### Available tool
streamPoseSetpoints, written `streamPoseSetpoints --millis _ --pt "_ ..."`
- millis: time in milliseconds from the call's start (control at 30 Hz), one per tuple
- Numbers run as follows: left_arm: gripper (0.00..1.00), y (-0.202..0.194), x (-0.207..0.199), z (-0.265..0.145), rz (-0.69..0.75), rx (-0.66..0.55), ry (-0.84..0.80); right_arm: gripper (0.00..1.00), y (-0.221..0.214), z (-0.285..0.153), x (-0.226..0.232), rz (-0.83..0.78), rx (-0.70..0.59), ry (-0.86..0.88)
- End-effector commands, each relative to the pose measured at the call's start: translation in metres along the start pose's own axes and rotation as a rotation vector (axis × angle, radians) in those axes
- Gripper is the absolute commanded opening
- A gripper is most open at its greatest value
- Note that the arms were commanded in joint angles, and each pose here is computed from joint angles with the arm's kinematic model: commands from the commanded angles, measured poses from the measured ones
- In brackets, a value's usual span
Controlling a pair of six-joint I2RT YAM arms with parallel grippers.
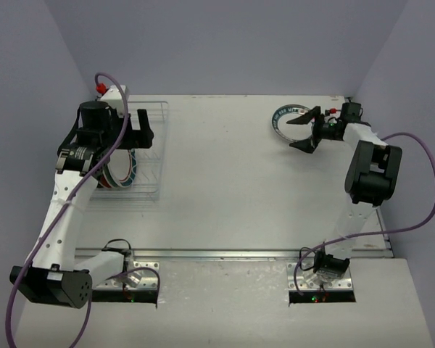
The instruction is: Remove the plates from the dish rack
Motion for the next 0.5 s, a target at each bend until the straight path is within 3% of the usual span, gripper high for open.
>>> streamPoseSetpoints --millis 0,133,400,467 --pt "1.00 0.022 0.010 -0.006 -0.043 -0.056 0.165 0.91 -0.055 -0.007 0.021 -0.116 0.133 -0.005" --pt "0.98 0.021 0.021 -0.006 -0.043 -0.035 0.274 0.91 -0.082 -0.015 0.033 -0.330 0.081 -0.047" --pt "0.45 0.003 0.059 0.015 -0.034 0.105 0.461 0.90 -0.147 -0.035 0.068 -1.041 -0.208 -0.151" --pt "0.41 -0.001 0.064 0.020 -0.026 0.128 0.493 0.91 -0.158 -0.038 0.064 -1.109 -0.247 -0.161"
Point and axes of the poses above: each gripper's point midway between its finger pads, its own z axis out along the fingers, its own x axis along the line the jaws close on, y = z × x, the point moved 9 cm from there along -z, back along the fingers
